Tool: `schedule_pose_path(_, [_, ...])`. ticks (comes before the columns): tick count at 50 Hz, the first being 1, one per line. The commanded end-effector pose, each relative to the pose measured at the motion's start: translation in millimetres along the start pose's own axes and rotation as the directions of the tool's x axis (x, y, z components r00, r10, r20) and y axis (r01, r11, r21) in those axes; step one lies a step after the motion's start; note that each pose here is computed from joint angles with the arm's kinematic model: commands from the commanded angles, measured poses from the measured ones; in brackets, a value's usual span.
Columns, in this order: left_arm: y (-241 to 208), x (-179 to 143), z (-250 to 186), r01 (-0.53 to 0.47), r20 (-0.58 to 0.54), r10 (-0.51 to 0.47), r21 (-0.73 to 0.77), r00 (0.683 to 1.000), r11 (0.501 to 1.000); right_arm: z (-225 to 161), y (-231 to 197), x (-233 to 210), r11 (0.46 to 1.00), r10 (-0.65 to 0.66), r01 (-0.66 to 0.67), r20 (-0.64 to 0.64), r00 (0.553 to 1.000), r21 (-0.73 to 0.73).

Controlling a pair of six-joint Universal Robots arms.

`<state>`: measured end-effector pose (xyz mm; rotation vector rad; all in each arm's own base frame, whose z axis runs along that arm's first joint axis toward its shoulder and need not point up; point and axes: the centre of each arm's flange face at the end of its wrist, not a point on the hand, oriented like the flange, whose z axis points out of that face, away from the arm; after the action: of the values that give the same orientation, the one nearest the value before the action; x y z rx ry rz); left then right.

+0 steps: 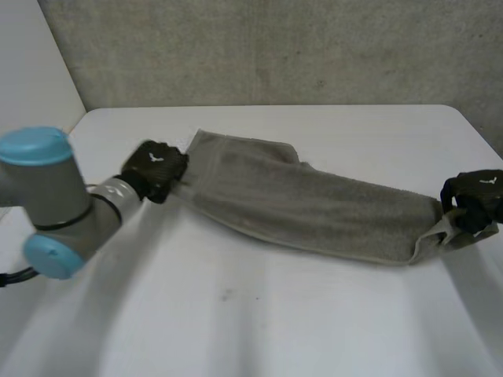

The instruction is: Fold the towel.

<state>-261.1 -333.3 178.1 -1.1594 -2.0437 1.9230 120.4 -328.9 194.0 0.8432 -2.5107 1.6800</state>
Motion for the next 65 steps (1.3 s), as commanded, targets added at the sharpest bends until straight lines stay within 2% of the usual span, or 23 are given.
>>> schedule_pose_path(1, [-38,-26,-53,-0.01,0.088,0.008,0.027,0.996,1.0,-31,-31,0,0.997,-0.078,0.077,0.014,0.997,0.031])
schedule_pose_path(8, [-84,-41,-112,-0.015,0.16,0.002,0.08,0.987,0.997,-80,-80,6,0.973,-0.201,0.206,-0.054,0.978,0.1])
schedule_pose_path(14, [-107,-49,-135,-0.001,0.202,-0.027,0.136,0.979,0.991,-109,-118,13,0.94,-0.253,0.28,-0.151,0.955,0.193])
schedule_pose_path(18, [-113,-55,-142,0.027,0.222,-0.063,0.16,0.973,0.987,-113,-122,14,0.938,-0.258,0.285,-0.152,0.954,0.195])
schedule_pose_path(23, [-101,-57,-139,0.062,0.222,-0.085,0.111,0.971,0.992,-104,-107,8,0.955,-0.256,0.265,-0.081,0.963,0.132])
schedule_pose_path(27, [-67,-51,-119,0.134,0.174,-0.131,-0.007,0.976,0.991,-67,-77,-1,0.961,-0.277,0.277,0.044,0.96,0.015])
schedule_pose_path(30, [-57,-48,-110,0.155,0.151,-0.147,-0.041,0.977,0.987,-50,-71,-14,0.955,-0.294,0.295,0.106,0.95,0.009])
schedule_pose_path(34, [-45,-48,-80,0.173,0.114,-0.164,-0.071,0.98,0.982,-29,-74,-17,0.959,-0.283,0.282,0.089,0.955,0.021])
schedule_pose_path(37, [-56,-56,-56,0.168,0.113,-0.165,-0.017,0.98,0.986,-7,-92,-13,0.955,-0.268,0.265,0.002,0.963,0.129])
schedule_pose_path(41, [-86,-79,-37,0.176,0.146,-0.191,0.109,0.971,0.978,6,-122,4,0.92,-0.225,0.256,-0.135,0.965,0.297])
schedule_pose_path(43, [-126,-107,-30,0.198,0.174,-0.251,0.274,0.952,0.941,7,-158,20,0.832,-0.144,0.255,-0.253,0.957,0.493])
schedule_pose_path(44, [-146,-119,-32,0.212,0.177,-0.287,0.352,0.941,0.912,7,-159,20,0.831,-0.144,0.255,-0.253,0.957,0.494])
schedule_pose_path(45, [-146,-119,-32,0.212,0.177,-0.288,0.353,0.941,0.911,7,-159,20,0.831,-0.144,0.255,-0.253,0.957,0.494])
schedule_pose_path(46, [-161,-128,-35,0.231,0.174,-0.326,0.414,0.929,0.88,1,-178,29,0.766,-0.083,0.249,-0.293,0.953,0.593])
schedule_pose_path(47, [-161,-128,-35,0.231,0.174,-0.326,0.415,0.929,0.88,-11,-193,33,0.714,-0.036,0.235,-0.3,0.953,0.66])
schedule_pose_path(49, [-181,-139,-43,0.272,0.166,-0.394,0.486,0.904,0.83,-21,-200,34,0.691,-0.014,0.216,-0.286,0.958,0.69])
schedule_pose_path(51, [-182,-141,-46,0.291,0.166,-0.417,0.493,0.894,0.82,-28,-203,32,0.683,-0.004,0.196,-0.265,0.964,0.704])
schedule_pose_path(55, [-169,-131,-54,0.338,0.16,-0.444,0.442,0.882,0.831,-33,-197,27,0.709,-0.013,0.17,-0.229,0.973,0.685])
schedule_pose_path(57, [-156,-123,-55,0.366,0.156,-0.454,0.396,0.877,0.842,-31,-183,17,0.769,-0.038,0.122,-0.146,0.989,0.628])
schedule_pose_path(60, [-126,-105,-55,0.422,0.149,-0.479,0.3,0.865,0.856,-30,-175,12,0.801,-0.049,0.097,-0.097,0.994,0.59])
schedule_pose_path(62, [-109,-95,-55,0.451,0.147,-0.493,0.247,0.857,0.858,-22,-152,4,0.869,-0.072,0.071,-0.016,0.997,0.49])
schedule_pose_path(63, [-91,-85,-56,0.482,0.147,-0.509,0.187,0.848,0.856,-22,-151,4,0.869,-0.072,0.071,-0.015,0.997,0.489])
schedule_pose_path(65, [-73,-73,-58,0.508,0.149,-0.523,0.126,0.839,0.852,-5,-116,-9,0.937,-0.109,0.084,0.057,0.992,0.338])
